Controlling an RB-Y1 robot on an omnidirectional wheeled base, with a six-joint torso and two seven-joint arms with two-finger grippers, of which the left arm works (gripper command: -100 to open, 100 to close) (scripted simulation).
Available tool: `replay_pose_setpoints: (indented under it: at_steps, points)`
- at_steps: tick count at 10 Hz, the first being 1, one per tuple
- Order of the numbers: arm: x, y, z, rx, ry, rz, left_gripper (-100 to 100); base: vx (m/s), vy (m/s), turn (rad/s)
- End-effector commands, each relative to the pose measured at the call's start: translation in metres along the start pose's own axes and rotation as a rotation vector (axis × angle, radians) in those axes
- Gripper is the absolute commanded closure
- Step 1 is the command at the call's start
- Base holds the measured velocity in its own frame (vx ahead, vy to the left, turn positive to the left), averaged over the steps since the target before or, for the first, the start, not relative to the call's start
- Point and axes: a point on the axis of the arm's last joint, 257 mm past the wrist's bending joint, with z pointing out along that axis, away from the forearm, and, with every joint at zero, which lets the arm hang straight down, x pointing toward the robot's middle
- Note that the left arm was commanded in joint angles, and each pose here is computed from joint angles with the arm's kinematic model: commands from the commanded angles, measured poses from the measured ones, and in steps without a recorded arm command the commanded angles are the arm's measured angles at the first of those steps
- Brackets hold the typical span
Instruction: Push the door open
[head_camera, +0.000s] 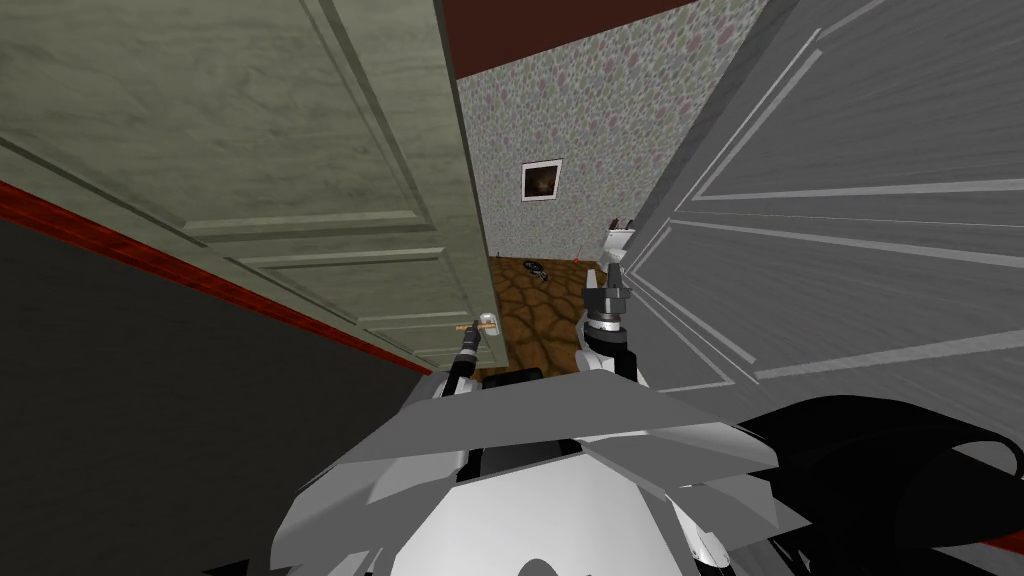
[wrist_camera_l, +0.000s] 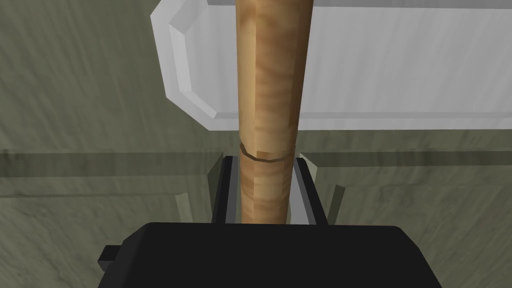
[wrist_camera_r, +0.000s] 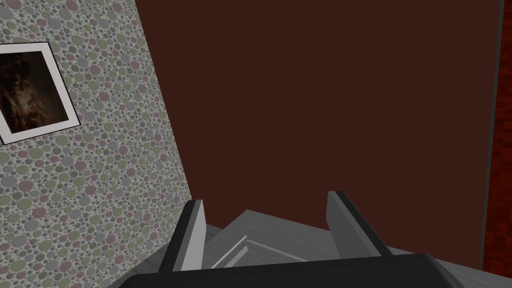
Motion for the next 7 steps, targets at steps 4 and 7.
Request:
replay_pose_setpoints:
  at_steps: [4, 7]
  points:
    - [-0.03, -0.006, 0.0097, 0.016, -0.068, 0.01, 100, 0.102, -0.09, 0.067]
    - [-0.044, -0.006, 0.0145, 0.015, -0.106, 0.005, 100, 0.116, -0.096, 0.076]
